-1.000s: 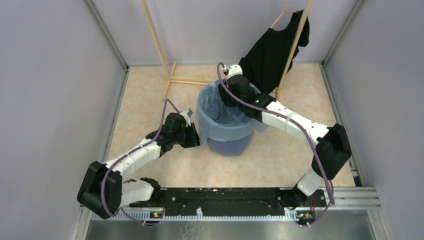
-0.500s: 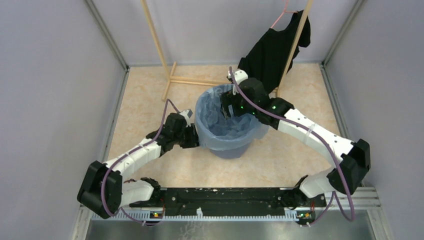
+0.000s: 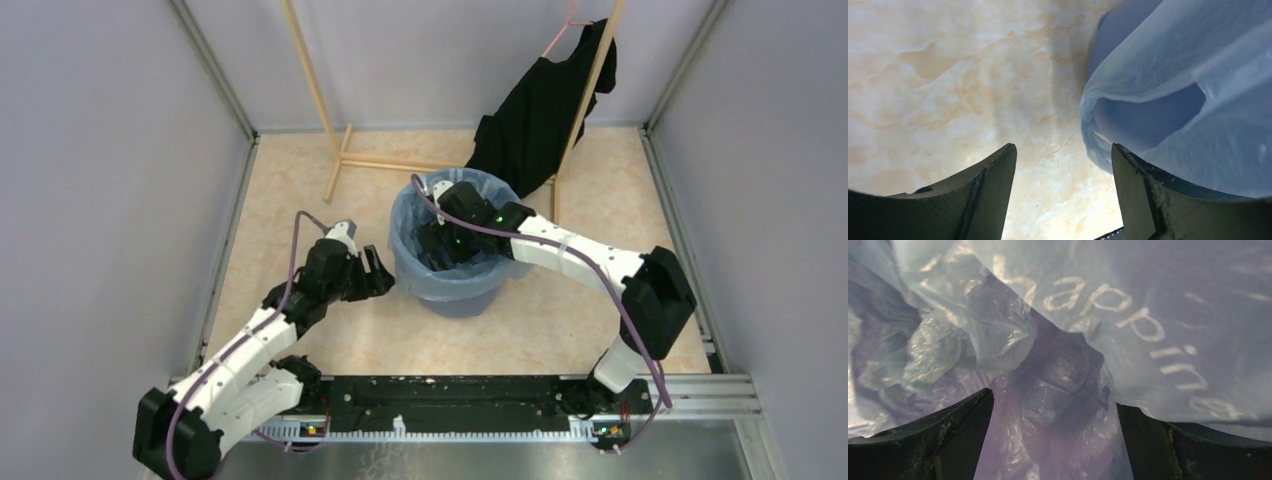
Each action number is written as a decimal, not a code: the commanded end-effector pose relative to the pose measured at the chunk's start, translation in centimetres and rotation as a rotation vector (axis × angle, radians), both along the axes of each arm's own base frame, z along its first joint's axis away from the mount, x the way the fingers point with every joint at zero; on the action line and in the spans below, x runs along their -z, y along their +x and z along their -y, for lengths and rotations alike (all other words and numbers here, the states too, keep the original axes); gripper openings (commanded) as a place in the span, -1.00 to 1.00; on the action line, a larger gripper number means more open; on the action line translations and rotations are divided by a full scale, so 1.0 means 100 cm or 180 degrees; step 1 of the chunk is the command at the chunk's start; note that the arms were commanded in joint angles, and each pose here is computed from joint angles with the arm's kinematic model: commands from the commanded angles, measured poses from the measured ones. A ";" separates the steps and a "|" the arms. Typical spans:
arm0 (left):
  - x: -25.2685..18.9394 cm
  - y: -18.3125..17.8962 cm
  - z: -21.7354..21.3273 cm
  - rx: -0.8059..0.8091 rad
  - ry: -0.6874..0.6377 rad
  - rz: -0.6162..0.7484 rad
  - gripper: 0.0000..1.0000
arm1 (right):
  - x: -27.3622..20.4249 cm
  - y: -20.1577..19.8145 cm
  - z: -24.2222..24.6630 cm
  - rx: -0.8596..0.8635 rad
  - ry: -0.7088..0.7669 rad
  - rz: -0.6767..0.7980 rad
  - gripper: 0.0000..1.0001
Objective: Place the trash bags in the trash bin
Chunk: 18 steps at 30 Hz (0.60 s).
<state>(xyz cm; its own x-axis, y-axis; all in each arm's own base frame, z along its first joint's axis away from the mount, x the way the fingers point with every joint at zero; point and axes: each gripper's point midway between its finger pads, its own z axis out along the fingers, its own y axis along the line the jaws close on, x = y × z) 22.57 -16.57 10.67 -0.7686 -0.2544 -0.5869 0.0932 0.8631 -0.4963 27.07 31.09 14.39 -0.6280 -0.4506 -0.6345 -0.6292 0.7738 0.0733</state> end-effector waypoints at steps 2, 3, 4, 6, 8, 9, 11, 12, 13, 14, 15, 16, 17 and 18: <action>-0.038 -0.003 -0.037 -0.0562 0.0124 0.0305 0.56 | -0.002 0.009 -0.005 -0.0030 -0.0165 0.0097 0.87; -0.047 -0.004 -0.043 -0.0655 0.0104 0.0407 0.57 | 0.002 0.010 -0.004 -0.0030 -0.0198 0.0083 0.87; -0.057 -0.004 -0.050 -0.0753 0.0076 0.0520 0.58 | 0.008 0.010 -0.004 -0.0026 -0.0226 0.0065 0.88; -0.079 -0.005 -0.060 -0.0898 0.0003 0.0769 0.63 | 0.019 0.009 -0.004 -0.0024 -0.0258 0.0008 0.88; -0.099 -0.006 -0.068 -0.0996 -0.0067 0.1002 0.65 | 0.028 0.007 -0.006 -0.0013 -0.0240 -0.0049 0.88; -0.107 -0.007 -0.071 -0.1028 -0.0089 0.1092 0.66 | 0.032 0.005 -0.008 -0.0016 -0.0222 -0.0088 0.88; -0.117 -0.007 -0.076 -0.1073 -0.0074 0.1205 0.68 | 0.040 0.003 -0.011 0.0001 -0.0197 -0.0138 0.88; -0.120 -0.007 -0.079 -0.1099 -0.0042 0.1223 0.68 | 0.043 0.003 -0.012 0.0011 -0.0189 -0.0149 0.88; -0.120 -0.007 -0.082 -0.1126 0.0004 0.1213 0.68 | 0.047 0.002 -0.013 0.0023 -0.0184 -0.0163 0.88; -0.121 -0.007 -0.083 -0.1131 0.0031 0.1211 0.69 | 0.053 0.002 -0.014 0.0031 -0.0179 -0.0176 0.88; -0.121 -0.007 -0.084 -0.1138 0.0059 0.1202 0.69 | 0.057 0.002 -0.015 0.0042 -0.0168 -0.0185 0.88; -0.120 -0.006 -0.084 -0.1136 0.0068 0.1205 0.69 | 0.064 0.001 -0.015 0.0054 -0.0166 -0.0202 0.88; -0.120 -0.006 -0.084 -0.1137 0.0068 0.1210 0.69 | 0.070 0.001 -0.015 0.0067 -0.0175 -0.0219 0.88; -0.120 -0.006 -0.084 -0.1135 0.0059 0.1212 0.69 | 0.075 0.001 -0.015 0.0083 -0.0185 -0.0239 0.88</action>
<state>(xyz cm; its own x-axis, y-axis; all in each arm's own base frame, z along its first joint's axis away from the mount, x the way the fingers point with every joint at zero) 21.87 -9.09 22.34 -0.3839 -0.4672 -0.7964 -0.0097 0.8645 -0.5025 27.46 31.68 9.29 -0.6654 -0.4833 -0.5689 -0.6144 0.7874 0.0498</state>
